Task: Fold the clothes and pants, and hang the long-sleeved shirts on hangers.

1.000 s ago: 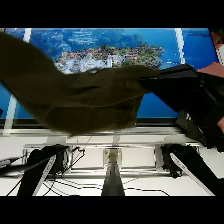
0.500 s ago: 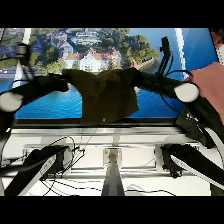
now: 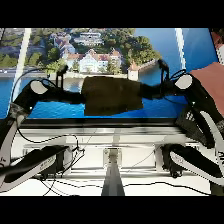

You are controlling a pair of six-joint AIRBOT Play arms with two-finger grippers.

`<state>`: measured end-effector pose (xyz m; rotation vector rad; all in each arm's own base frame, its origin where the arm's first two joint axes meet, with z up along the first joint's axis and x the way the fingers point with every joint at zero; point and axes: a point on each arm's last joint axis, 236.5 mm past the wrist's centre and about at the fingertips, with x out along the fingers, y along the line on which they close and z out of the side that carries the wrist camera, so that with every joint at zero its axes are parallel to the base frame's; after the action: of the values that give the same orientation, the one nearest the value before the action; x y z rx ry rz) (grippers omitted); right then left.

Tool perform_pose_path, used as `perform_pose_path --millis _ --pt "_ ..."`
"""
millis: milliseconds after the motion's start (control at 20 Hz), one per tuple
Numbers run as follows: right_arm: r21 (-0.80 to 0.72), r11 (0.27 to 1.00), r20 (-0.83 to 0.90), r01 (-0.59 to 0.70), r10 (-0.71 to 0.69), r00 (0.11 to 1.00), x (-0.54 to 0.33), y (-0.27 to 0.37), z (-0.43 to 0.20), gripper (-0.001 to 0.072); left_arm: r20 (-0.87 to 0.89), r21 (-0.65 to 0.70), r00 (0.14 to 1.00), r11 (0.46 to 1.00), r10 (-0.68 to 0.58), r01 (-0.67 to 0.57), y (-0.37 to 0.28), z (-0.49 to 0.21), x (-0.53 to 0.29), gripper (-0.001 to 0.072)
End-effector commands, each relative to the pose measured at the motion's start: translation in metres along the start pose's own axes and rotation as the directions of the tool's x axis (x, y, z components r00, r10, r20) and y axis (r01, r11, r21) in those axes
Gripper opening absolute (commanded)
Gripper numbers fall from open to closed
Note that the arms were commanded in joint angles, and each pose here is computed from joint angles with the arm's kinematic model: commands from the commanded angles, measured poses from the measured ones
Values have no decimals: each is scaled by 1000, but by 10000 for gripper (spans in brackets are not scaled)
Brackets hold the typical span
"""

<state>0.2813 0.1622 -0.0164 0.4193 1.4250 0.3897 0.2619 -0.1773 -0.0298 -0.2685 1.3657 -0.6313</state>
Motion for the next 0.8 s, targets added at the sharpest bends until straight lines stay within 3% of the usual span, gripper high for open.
perform_pose_path --millis 0,150,200,250,300,350,400,450,600,750 --pt "-11 996 -272 92 -91 958 3 -34 -69 39 -238 -9 969 998 -65 65 -17 -61 17 22" --pt "0 997 -345 73 -69 936 18 -31 -98 40 -288 -22 955 998 -67 63 -19 -81 27 22" --pt "-8 997 -352 75 -73 933 21 -32 -103 111 -290 -22 955 998 -66 63 -19 -82 27 22" --pt "-17 997 -347 75 -76 935 24 -32 -103 434 -289 -21 955 998 -66 63 -19 -82 27 23" --pt "-21 997 -331 77 -80 940 25 -32 -99 714 -288 -22 955 998 -66 62 -19 -82 27 78" --pt "-30 996 -319 87 -92 943 25 -35 -96 705 -288 -22 955 998 -66 62 -19 -81 27 244" --pt "-49 992 -299 115 -125 946 26 -43 -91 705 -288 -22 955 998 -66 62 -19 -81 27 512" --pt "-65 988 -272 143 -155 950 27 -50 -85 705 -288 -22 955 998 -66 62 -19 -81 27 697" --pt "-28 984 -131 176 -178 975 33 -56 -52 705 -272 -21 960 998 -61 57 -18 -78 28 699" --pt "137 974 -3 178 -180 984 25 -72 -17 704 -254 -19 966 999 -54 51 -16 -73 29 699"
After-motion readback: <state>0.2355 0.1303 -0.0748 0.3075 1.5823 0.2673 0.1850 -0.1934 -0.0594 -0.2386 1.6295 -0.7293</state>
